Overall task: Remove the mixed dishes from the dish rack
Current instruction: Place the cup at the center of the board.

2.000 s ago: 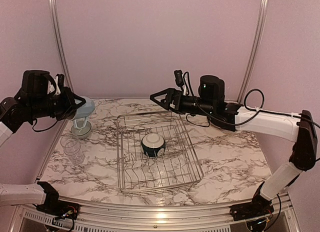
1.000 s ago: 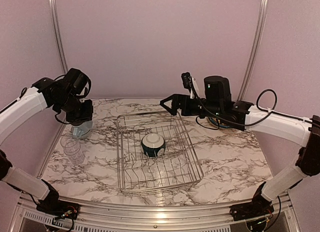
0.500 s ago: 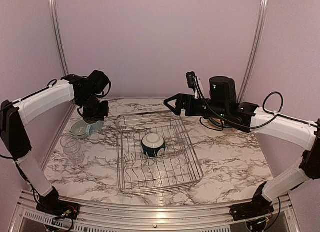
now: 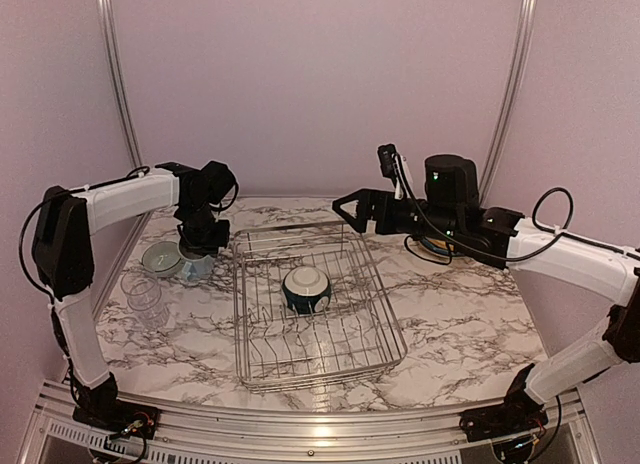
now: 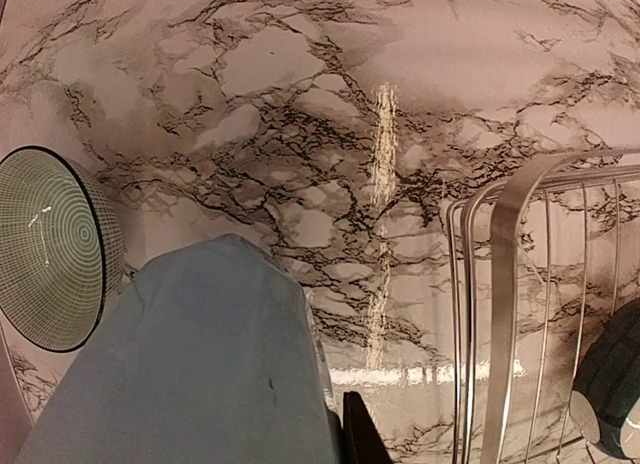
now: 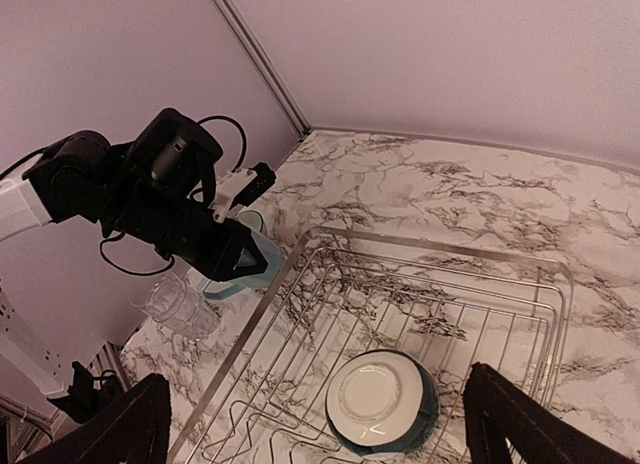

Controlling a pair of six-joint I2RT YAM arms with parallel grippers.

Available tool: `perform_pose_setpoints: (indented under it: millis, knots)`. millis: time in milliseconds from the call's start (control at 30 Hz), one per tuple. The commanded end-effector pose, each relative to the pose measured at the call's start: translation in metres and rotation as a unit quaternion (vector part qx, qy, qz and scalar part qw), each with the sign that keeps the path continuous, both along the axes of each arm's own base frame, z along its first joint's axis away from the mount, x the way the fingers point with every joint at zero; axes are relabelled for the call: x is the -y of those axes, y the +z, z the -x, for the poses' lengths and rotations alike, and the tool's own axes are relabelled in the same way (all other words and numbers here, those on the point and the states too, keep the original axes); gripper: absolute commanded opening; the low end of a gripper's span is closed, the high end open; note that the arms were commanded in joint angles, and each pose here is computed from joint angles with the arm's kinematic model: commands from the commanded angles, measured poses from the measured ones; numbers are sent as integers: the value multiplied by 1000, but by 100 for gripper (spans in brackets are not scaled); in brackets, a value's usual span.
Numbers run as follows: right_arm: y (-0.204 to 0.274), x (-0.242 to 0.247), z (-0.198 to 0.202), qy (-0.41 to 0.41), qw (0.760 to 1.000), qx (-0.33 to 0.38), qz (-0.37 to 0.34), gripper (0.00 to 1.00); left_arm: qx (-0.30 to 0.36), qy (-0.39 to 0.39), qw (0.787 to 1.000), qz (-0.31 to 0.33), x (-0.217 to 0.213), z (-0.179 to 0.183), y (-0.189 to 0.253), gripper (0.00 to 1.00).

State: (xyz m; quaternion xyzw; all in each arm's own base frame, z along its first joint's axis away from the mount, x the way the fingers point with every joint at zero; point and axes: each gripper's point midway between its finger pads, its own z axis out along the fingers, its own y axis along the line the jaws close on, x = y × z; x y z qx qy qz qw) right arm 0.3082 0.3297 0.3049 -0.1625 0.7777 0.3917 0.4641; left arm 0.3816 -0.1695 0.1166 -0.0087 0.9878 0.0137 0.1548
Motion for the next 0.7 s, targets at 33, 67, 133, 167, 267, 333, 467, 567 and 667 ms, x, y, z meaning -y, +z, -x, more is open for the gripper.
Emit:
perform_pose_setpoints:
  millis: [33, 67, 133, 167, 267, 333, 467, 567, 667]
  knots:
    - [2, 9, -1, -14, 1000, 7, 12, 99, 25, 2, 1000, 3, -4, -23, 7, 0]
    - [2, 10, -1, -15, 1000, 7, 12, 99, 22, 3, 1000, 5, -5, -25, 5, 0]
    - [2, 10, -1, -15, 1000, 8, 13, 98, 16, 2, 1000, 7, -4, -26, 1, 0]
    - [3, 10, -1, -15, 1000, 9, 14, 98, 15, 2, 1000, 8, -4, -28, 0, 0]
    - [3, 10, -1, -16, 1000, 10, 17, 98, 12, 2, 1000, 9, -5, -29, -2, 0]
    - [4, 11, -1, -17, 1000, 11, 18, 99, 10, 4, 1000, 9, -6, -29, -4, 0]
    - [4, 11, -1, -17, 1000, 10, 16, 98, 3, 3, 1000, 8, -8, -29, -9, 1]
    - [2, 12, 0, -18, 1000, 7, 14, 99, -3, 3, 1000, 8, -9, -28, -12, 2]
    - [0, 12, 1, -16, 1000, 5, 14, 98, -8, 3, 1000, 4, -9, -26, -17, 2]
